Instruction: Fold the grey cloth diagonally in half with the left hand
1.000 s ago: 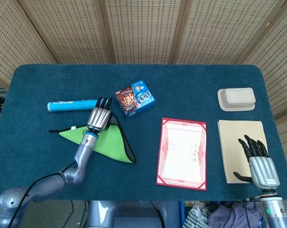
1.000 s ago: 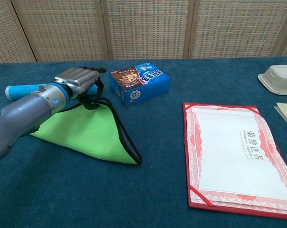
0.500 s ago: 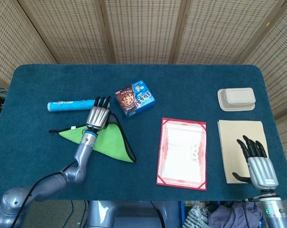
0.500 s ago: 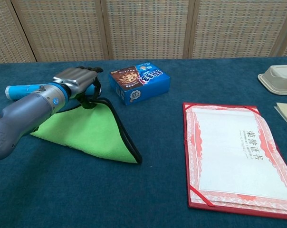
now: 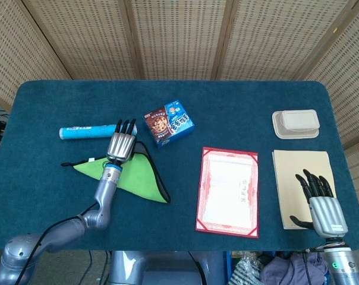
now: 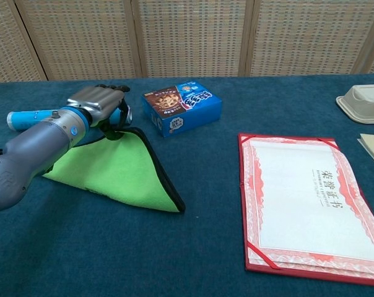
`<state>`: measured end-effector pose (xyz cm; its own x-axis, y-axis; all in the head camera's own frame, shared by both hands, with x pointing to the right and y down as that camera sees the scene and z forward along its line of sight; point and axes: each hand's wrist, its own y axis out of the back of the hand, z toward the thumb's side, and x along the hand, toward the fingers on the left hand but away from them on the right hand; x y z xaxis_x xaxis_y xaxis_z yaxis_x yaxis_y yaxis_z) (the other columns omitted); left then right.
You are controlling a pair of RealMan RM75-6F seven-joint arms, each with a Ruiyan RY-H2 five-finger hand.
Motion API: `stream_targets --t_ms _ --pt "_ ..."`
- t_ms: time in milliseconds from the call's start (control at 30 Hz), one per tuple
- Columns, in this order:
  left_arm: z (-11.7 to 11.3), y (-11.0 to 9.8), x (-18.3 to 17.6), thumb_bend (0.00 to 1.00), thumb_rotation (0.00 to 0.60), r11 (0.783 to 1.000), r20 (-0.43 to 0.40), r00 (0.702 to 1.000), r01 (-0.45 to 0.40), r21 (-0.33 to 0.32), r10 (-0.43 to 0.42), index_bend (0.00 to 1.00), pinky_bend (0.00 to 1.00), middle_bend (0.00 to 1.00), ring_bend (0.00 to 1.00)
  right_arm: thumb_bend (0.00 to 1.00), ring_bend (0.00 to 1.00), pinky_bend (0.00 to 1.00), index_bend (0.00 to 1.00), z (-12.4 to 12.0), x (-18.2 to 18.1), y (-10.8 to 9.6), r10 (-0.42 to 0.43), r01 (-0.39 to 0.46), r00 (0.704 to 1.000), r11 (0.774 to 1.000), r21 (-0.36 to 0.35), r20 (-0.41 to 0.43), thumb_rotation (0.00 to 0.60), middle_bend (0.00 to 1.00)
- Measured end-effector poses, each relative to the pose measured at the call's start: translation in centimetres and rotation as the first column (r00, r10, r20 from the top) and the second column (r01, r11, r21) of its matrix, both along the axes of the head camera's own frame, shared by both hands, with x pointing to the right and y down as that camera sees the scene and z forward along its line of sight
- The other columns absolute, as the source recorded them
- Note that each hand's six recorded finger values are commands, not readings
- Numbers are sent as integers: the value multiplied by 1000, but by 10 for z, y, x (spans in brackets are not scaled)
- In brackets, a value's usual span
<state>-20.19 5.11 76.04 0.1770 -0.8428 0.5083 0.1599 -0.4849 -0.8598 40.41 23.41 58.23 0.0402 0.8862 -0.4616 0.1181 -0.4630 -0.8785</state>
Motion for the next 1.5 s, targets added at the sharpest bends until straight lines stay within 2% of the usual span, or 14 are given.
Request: stream_targets --t_ms 200,333,467,700,900,1100,1233,1333,1400,1500 --pt "-4 -2 0 348 600 1000 3 1000 3 14 -3 0 0 0 0 0 0 0 0 0 -2 0 -5 5 1000 1000 2 1 600 0" --pt "-4 -2 -1 242 600 1000 13 1000 3 12 -3 0 0 0 0 0 0 0 0 -2 -2 0 -5 5 1000 1000 7 2 600 0" --pt "-4 -1 -2 190 600 1000 32 999 0 2 -1 0 0 0 0 0 0 0 0 -2 -2 0 -6 6 1000 1000 11 5 600 0" --pt "-7 0 0 187 600 1000 22 1000 -7 -10 7 0 0 0 0 0 0 0 0 -2 -3 0 -9 9 1000 1000 11 5 600 0" --pt "-23 0 6 195 600 1000 -37 999 -16 14 16 0 0 0 0 0 0 0 0 -2 -3 0 -9 9 1000 1000 11 6 600 0" --pt "-59 4 8 194 600 998 -144 989 -23 65 32 0 0 0 0 0 0 0 0 -5 -4 0 -15 15 1000 1000 20 6 600 0" --pt "-88 17 3 192 600 997 -206 977 -31 73 46 0 0 0 0 0 0 0 0 -6 -3 -1 -27 27 1000 999 25 -16 600 0" --pt "-111 36 -7 190 600 997 -235 970 -43 60 56 0 0 0 0 0 0 0 0 -8 -3 -1 -33 35 999 999 36 -35 600 0" --pt "-124 55 -24 189 600 998 -224 973 -52 41 60 0 0 0 0 0 0 0 0 -9 -4 -1 -35 37 999 998 41 -40 600 0" --pt "-135 87 -59 189 600 998 -156 986 -63 9 64 0 0 0 0 0 0 0 0 -10 -5 0 -42 44 998 998 41 -55 600 0"
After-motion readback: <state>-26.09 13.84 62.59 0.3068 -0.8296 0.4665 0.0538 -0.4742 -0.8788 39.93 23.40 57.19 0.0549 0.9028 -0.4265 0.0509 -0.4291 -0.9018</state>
